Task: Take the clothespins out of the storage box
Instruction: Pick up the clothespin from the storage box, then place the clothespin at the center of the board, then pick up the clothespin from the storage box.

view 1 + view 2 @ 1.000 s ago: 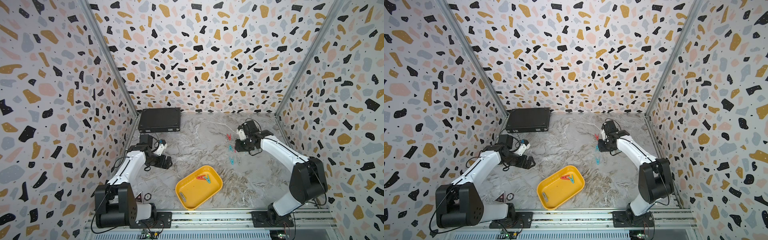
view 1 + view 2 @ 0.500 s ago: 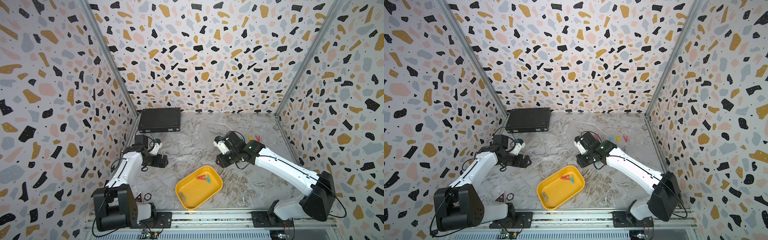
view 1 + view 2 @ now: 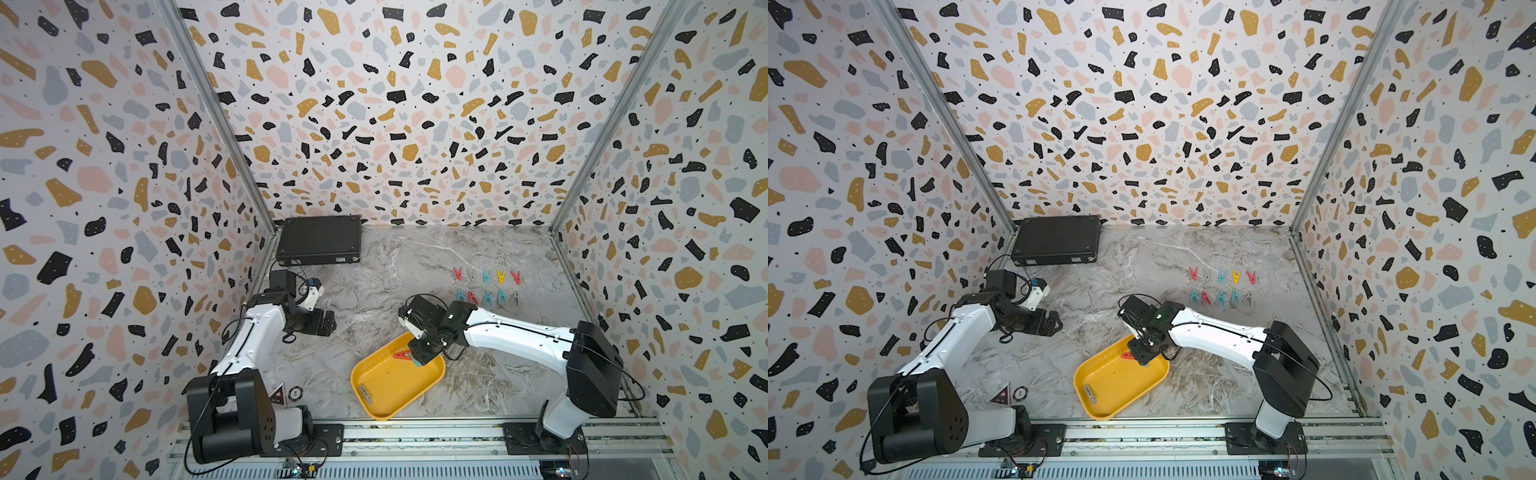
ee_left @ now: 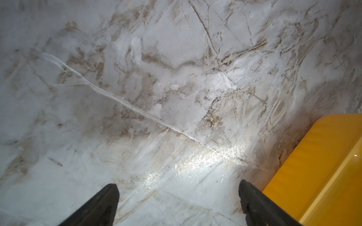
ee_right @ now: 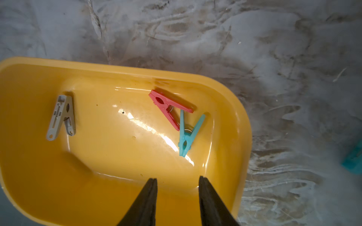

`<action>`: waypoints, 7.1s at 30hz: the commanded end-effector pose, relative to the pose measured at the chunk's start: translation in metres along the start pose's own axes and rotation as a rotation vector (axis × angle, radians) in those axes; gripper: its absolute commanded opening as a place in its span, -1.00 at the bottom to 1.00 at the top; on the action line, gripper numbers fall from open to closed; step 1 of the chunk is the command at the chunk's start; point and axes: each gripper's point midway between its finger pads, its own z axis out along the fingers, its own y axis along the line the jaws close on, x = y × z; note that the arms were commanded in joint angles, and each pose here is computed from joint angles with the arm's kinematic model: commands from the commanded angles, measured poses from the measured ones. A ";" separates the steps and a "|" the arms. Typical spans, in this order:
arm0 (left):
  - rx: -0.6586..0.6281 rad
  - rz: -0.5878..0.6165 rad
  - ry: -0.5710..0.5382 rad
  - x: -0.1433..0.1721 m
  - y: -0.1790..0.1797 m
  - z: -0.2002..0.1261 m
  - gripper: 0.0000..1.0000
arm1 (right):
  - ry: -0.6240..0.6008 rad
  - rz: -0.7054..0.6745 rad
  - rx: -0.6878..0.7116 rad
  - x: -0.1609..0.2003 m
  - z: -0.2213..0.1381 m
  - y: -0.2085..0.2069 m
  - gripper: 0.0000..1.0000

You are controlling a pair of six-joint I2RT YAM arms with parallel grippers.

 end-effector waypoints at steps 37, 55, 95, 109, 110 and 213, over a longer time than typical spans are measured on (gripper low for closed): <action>0.006 -0.002 -0.010 0.000 0.000 0.000 0.99 | 0.059 0.004 0.111 0.000 0.046 -0.010 -0.63; 0.006 -0.005 -0.002 0.001 0.000 0.000 1.00 | -0.107 -0.012 0.085 -0.018 -0.031 -0.006 -0.70; 0.020 -0.005 0.000 0.001 -0.002 0.001 0.99 | 0.015 0.604 0.254 0.076 -0.041 -0.253 -0.75; 0.022 -0.006 -0.001 0.000 -0.003 0.000 0.99 | 0.067 0.641 0.246 0.073 -0.003 -0.266 -0.67; 0.023 -0.005 -0.001 0.000 -0.003 0.000 0.99 | 0.073 0.643 0.252 0.075 -0.002 -0.268 -0.67; -0.023 -0.041 -0.029 0.001 0.011 -0.007 0.99 | 0.041 -0.395 -0.096 -0.031 0.055 0.017 -0.27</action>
